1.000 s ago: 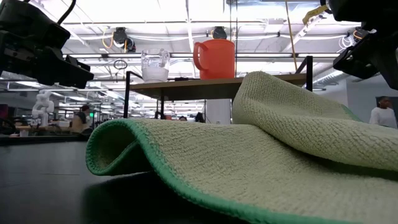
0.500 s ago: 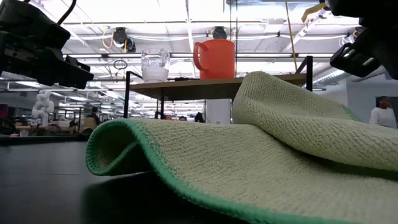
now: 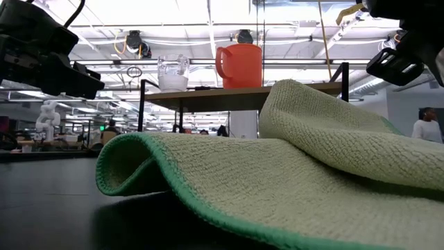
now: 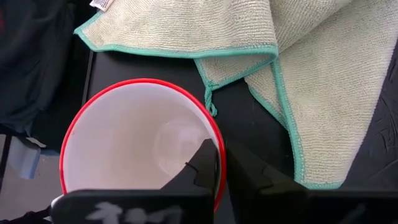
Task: Stack small to large cups/mugs on shelf
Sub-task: Put the patterned mug on the shelf
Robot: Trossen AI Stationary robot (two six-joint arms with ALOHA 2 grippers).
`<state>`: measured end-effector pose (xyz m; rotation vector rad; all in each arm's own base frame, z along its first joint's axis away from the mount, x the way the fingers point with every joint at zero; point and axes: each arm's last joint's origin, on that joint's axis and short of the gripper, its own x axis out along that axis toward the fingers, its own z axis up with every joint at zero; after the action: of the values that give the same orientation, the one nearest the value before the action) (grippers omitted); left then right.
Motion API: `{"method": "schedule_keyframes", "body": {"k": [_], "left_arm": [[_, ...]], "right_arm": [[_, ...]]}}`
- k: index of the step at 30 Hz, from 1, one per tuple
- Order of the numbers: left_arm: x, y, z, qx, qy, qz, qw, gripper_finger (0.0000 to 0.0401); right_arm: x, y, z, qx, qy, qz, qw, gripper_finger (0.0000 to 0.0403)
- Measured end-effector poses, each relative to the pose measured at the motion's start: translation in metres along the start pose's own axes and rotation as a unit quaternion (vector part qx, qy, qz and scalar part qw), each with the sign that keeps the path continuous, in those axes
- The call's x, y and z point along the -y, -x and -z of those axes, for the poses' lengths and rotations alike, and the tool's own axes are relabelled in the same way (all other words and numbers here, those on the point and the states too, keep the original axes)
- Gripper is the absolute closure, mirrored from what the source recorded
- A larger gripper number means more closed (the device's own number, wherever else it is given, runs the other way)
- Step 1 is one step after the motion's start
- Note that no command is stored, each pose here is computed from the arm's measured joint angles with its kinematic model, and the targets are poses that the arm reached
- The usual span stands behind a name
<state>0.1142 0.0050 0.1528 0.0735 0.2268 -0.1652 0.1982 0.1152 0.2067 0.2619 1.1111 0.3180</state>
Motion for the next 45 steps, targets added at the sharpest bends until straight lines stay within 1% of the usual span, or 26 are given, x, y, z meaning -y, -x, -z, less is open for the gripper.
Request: {"method": "schedule_keyframes", "body": {"k": [8,14,18,20,24,28,31,38,45], "left_arm": [[0.0,0.0,0.001,-0.004,0.001,0.001,1.0,0.037],[0.0,0.0,0.001,-0.006,0.002,0.001,1.0,0.037],[0.0,0.0,0.001,-0.006,0.006,0.001,1.0,0.037],[0.0,0.0,0.001,-0.007,0.009,0.001,1.0,0.037],[0.0,0.0,0.002,-0.007,0.011,0.001,1.0,0.037],[0.0,0.0,0.001,-0.007,0.012,0.001,1.0,0.037],[0.0,0.0,0.001,-0.007,0.012,0.001,1.0,0.037],[0.0,0.0,0.001,-0.007,0.007,0.001,1.0,0.037],[0.0,0.0,0.001,-0.007,0.006,0.001,1.0,0.037]], "right_arm": [[-0.003,0.0,-0.005,0.024,0.006,-0.014,1.0,0.0396],[-0.004,0.004,-0.004,0.03,0.037,-0.016,0.999,0.0396],[-0.005,0.014,-0.006,0.06,0.061,-0.017,0.996,0.0396],[-0.006,0.022,-0.005,0.074,0.082,-0.018,0.994,0.0396],[-0.007,0.038,-0.004,0.115,0.113,-0.011,0.987,0.0397],[-0.004,0.042,0.001,0.166,0.13,-0.025,0.977,0.0397],[0.002,0.04,0.011,0.172,0.13,-0.027,0.976,0.0397],[0.018,0.037,0.036,0.187,0.09,-0.013,0.978,0.0397],[0.023,0.042,0.051,0.21,0.093,-0.024,0.973,0.0397]]}}
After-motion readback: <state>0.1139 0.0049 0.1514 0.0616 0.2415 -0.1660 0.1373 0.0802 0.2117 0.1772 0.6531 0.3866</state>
